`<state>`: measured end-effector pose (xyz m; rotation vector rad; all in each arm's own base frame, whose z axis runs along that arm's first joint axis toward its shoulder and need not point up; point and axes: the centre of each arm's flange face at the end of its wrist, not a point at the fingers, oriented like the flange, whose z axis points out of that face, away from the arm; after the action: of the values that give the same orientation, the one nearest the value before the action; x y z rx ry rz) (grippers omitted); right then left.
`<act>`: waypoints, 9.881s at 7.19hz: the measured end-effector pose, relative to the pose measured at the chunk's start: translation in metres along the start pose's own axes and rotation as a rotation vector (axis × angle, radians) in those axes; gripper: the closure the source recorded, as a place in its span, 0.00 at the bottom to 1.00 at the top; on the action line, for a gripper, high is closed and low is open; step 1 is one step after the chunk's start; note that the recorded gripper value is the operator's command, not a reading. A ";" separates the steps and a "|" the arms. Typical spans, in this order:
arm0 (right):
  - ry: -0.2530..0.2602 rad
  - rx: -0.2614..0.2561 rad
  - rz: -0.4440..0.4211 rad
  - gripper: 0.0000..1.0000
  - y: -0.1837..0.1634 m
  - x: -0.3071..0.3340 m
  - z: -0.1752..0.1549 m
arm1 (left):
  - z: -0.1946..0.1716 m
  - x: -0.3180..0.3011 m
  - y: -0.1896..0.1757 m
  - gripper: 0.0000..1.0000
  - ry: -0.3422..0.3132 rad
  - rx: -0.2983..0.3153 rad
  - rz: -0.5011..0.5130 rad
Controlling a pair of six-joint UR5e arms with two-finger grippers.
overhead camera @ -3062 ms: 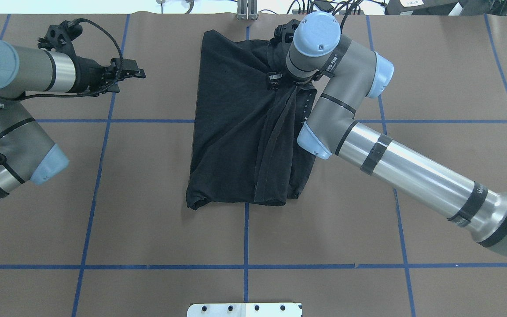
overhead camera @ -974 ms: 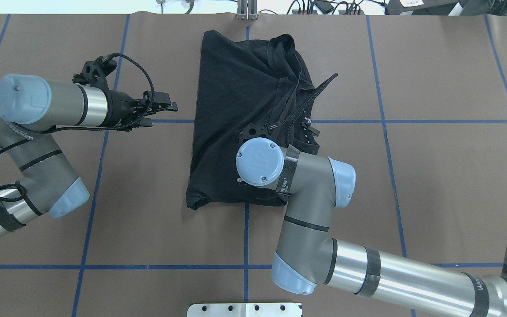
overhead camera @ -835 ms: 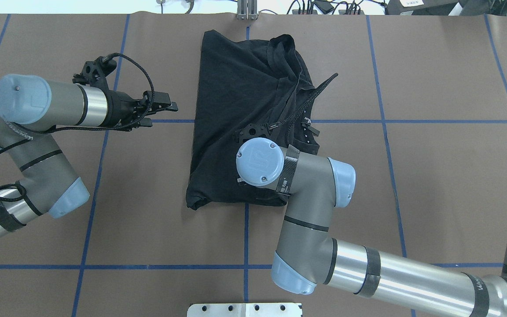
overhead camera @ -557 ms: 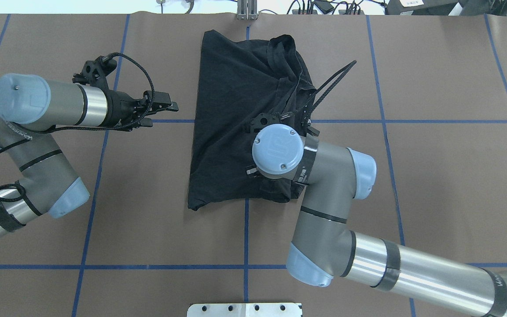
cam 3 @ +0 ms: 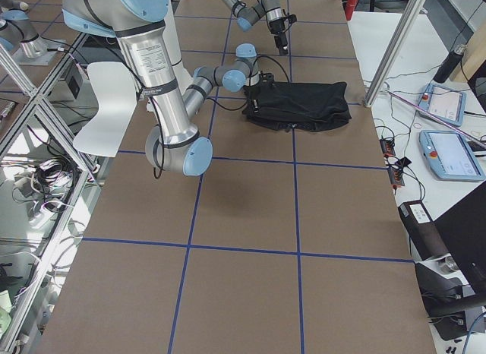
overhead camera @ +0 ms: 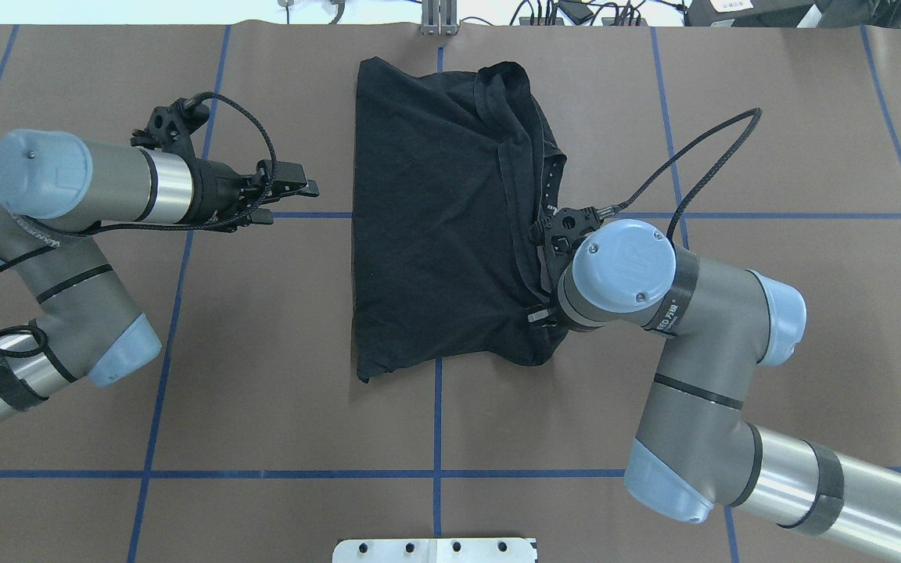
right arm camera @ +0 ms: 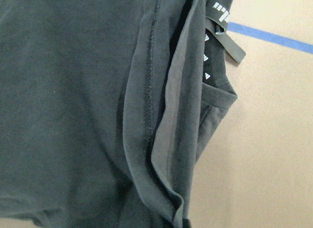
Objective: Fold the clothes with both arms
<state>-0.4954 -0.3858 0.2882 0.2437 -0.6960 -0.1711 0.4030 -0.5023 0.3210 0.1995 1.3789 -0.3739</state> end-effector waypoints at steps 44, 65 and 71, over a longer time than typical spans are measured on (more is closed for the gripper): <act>-0.183 -0.238 0.602 1.00 0.008 -0.015 -0.017 | 0.018 0.039 0.210 1.00 -0.002 -0.254 -0.200; -0.340 0.032 0.607 0.01 -0.199 0.008 0.017 | 0.052 0.031 -0.005 0.71 -0.035 -0.085 -0.257; -0.436 -0.048 0.594 0.00 -0.231 0.041 -0.049 | 0.030 0.031 -0.064 0.00 -0.014 -0.059 -0.262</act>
<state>-0.4495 -0.6090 0.2127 -0.0580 -1.1654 0.3372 0.4113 -0.5770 0.3017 -0.0332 1.4032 -0.5504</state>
